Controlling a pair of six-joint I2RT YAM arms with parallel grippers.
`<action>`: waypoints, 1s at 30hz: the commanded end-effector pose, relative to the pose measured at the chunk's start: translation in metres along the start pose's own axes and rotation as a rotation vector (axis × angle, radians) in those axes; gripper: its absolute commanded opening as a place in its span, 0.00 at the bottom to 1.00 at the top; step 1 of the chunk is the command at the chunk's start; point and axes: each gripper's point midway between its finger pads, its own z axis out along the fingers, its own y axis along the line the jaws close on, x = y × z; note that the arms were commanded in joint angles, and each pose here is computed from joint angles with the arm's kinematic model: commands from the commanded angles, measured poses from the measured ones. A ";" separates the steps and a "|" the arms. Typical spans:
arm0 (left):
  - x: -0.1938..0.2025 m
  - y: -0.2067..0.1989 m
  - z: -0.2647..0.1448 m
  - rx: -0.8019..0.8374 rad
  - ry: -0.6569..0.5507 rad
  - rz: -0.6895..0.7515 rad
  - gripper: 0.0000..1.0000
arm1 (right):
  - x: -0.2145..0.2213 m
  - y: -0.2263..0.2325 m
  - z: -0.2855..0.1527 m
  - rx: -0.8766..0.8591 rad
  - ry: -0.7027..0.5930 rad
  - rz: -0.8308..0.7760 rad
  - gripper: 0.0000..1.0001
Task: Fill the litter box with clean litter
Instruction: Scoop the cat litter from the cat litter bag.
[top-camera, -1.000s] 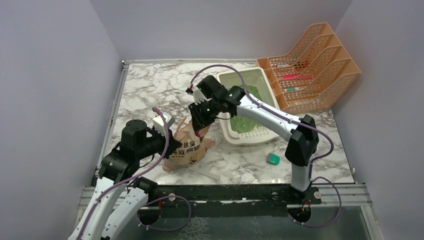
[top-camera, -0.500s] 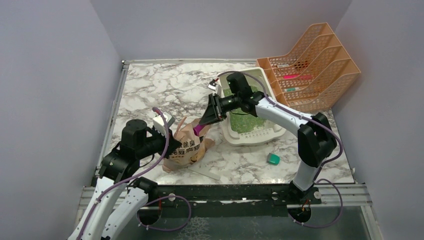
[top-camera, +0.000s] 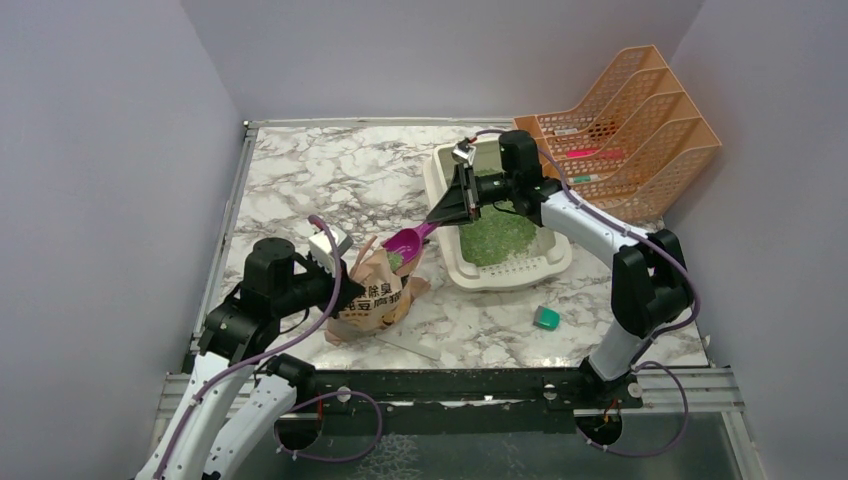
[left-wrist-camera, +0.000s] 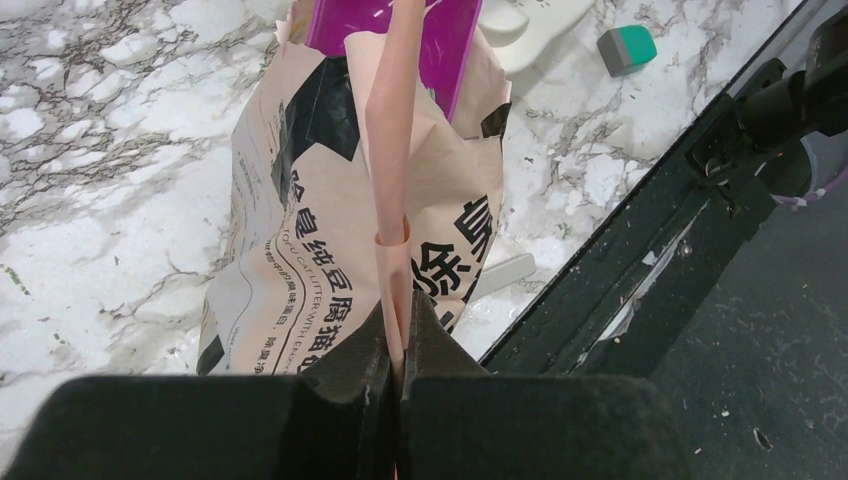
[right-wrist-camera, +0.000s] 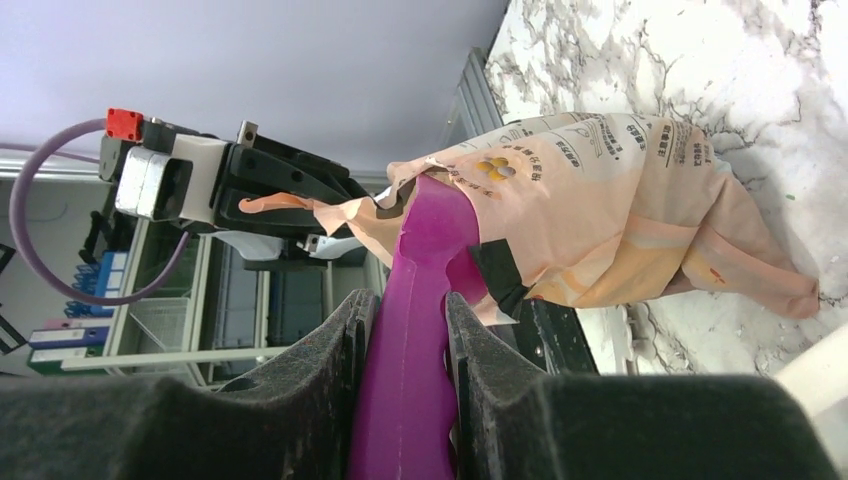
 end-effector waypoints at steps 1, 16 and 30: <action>-0.002 -0.015 -0.006 0.078 -0.009 0.029 0.00 | -0.002 0.021 -0.013 -0.059 -0.004 -0.048 0.01; -0.011 -0.018 -0.010 0.079 -0.025 0.031 0.00 | 0.006 -0.034 0.019 0.522 0.071 -0.315 0.01; -0.002 -0.013 -0.003 0.069 0.006 0.008 0.00 | 0.078 -0.031 0.117 0.404 0.293 -0.353 0.01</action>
